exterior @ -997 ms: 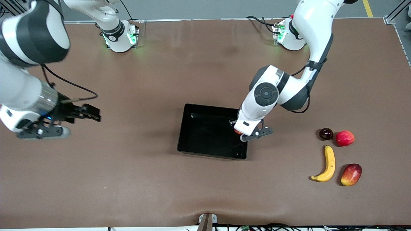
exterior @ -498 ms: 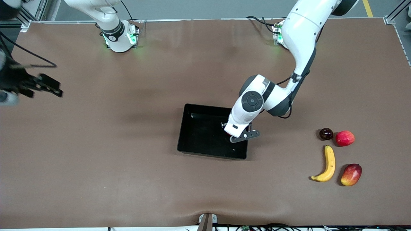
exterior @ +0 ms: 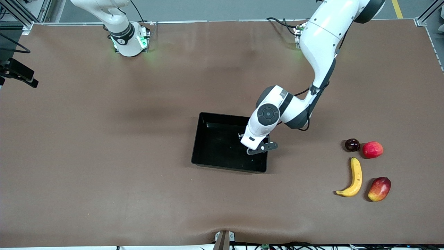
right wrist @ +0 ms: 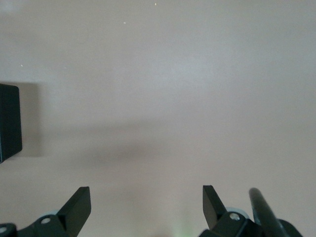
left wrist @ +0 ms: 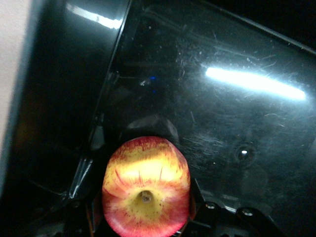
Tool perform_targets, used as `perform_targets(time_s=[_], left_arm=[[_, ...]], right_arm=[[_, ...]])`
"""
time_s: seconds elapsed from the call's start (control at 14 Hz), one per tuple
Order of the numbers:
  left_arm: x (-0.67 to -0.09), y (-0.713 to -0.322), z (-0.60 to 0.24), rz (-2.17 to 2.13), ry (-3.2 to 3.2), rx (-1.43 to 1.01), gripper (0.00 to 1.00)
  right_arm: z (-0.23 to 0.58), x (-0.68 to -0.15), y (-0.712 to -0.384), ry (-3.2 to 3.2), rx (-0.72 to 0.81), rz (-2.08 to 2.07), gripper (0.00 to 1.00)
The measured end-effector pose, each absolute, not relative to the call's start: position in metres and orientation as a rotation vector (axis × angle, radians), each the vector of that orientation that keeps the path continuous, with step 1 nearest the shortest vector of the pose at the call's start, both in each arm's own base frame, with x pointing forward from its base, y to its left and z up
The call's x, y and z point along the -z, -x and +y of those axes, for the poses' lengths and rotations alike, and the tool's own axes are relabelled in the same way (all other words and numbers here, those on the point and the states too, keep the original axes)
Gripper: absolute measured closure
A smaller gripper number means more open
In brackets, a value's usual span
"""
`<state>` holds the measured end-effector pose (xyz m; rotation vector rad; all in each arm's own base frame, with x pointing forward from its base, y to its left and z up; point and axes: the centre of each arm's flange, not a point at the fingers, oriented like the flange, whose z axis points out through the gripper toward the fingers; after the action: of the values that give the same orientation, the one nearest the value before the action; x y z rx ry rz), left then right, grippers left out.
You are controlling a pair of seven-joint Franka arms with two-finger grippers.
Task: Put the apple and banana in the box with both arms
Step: 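Lower the apple into the box and open the left gripper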
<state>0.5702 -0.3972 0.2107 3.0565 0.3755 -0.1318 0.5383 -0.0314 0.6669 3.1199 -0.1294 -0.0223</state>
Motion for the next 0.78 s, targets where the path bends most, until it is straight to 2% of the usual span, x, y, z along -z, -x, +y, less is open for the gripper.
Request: perform_targets(time_s=[0.21, 0.71, 0.78], left_arm=[[-0.213, -0.567, -0.405, 0.358, -3.053, 0.122, 0.32], [-0.212, -0.552, -0.426, 0.303, -3.061, 0.124, 0.32], [-0.212, -0.552, -0.426, 0.303, -3.060, 0.123, 0.25]], right_arm=[[-0.052, -0.649, -0.534, -3.125, 0.040, -0.058, 0.00], [-0.046, -0.667, -0.524, -3.124, -0.010, -0.009, 0.00], [-0.046, -0.667, -0.524, -3.124, -0.006, -0.007, 0.00]])
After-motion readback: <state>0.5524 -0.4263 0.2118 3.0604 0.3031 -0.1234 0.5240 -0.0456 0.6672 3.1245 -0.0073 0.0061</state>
